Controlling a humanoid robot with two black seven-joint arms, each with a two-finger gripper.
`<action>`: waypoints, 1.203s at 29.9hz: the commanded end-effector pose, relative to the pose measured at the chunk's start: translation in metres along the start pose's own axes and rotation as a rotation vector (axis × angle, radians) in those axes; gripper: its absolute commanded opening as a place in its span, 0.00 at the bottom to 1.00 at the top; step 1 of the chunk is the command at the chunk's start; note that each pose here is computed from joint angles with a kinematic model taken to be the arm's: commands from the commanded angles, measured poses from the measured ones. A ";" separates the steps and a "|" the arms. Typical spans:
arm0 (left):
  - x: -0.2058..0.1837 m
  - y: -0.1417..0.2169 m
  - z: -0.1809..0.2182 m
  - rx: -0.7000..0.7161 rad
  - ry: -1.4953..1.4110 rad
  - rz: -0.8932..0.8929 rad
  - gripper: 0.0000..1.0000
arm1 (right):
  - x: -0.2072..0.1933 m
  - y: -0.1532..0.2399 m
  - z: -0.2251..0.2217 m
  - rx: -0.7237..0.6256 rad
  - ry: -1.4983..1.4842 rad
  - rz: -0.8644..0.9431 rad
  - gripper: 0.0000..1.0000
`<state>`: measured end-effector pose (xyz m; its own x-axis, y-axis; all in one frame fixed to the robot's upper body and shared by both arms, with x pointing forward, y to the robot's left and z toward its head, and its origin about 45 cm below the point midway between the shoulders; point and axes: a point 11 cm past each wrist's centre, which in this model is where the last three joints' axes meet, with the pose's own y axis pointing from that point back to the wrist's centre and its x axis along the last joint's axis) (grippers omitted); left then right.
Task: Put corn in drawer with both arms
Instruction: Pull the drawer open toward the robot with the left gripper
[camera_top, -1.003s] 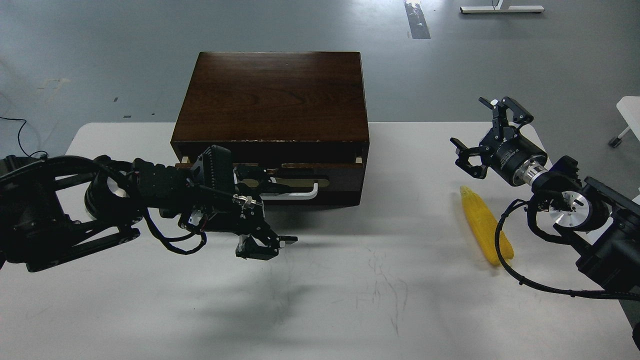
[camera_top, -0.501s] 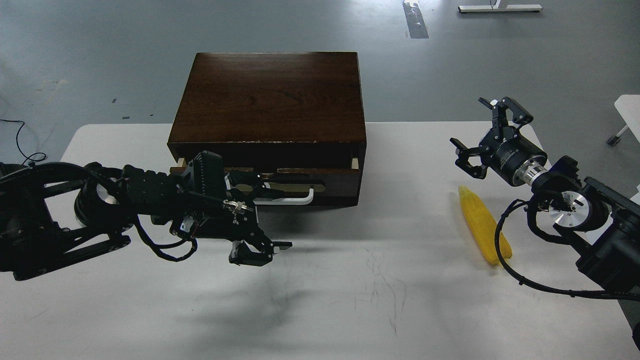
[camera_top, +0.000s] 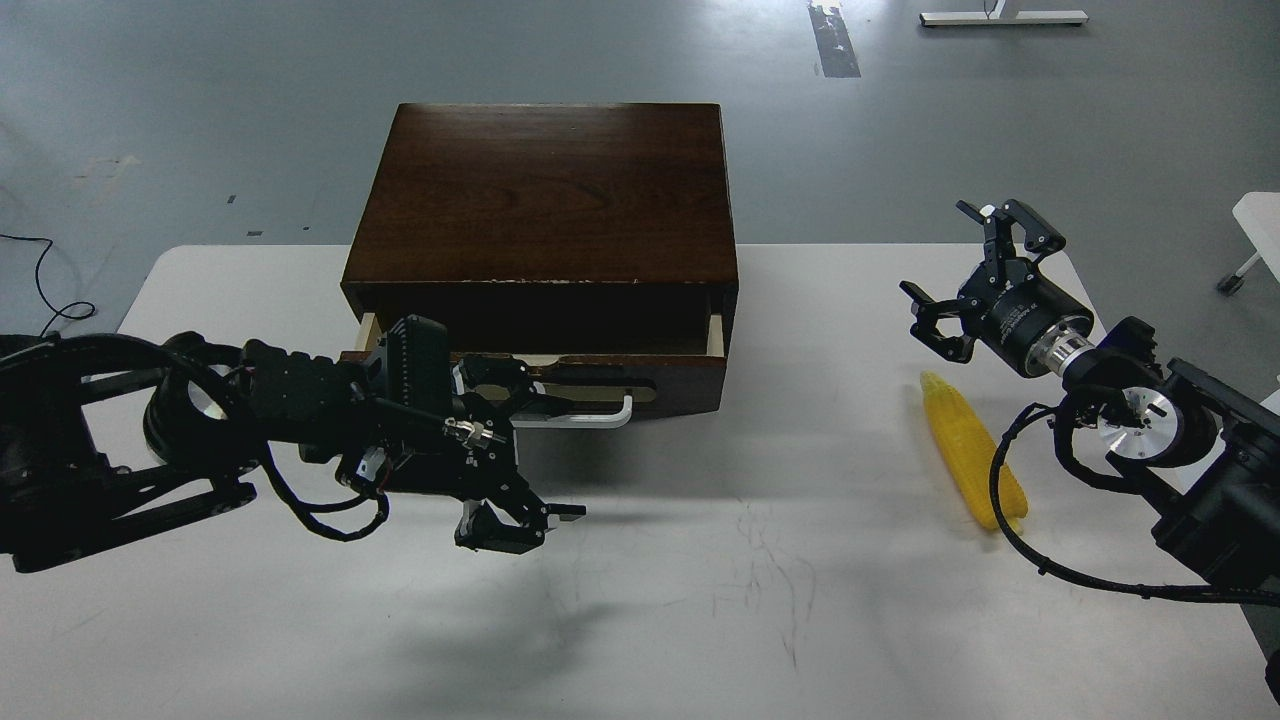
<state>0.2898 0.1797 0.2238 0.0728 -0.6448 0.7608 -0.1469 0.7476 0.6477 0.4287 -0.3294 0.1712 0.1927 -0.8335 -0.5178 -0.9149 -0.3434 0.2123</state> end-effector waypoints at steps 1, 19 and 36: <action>0.001 0.000 0.001 -0.005 -0.003 0.003 0.98 | 0.001 0.000 -0.001 0.001 0.001 0.001 1.00; 0.000 0.010 0.015 -0.026 0.000 0.007 0.98 | 0.000 0.000 0.000 0.000 0.001 0.000 1.00; -0.005 0.013 0.034 -0.064 0.023 0.014 0.98 | 0.001 0.000 0.000 0.000 0.001 0.001 1.00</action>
<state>0.2549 0.1880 0.2254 0.0973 -0.6321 0.7687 -0.0870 0.7640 0.6393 0.4286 -0.3304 0.1714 0.1917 -0.8345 -0.5165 -0.9155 -0.3417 0.2123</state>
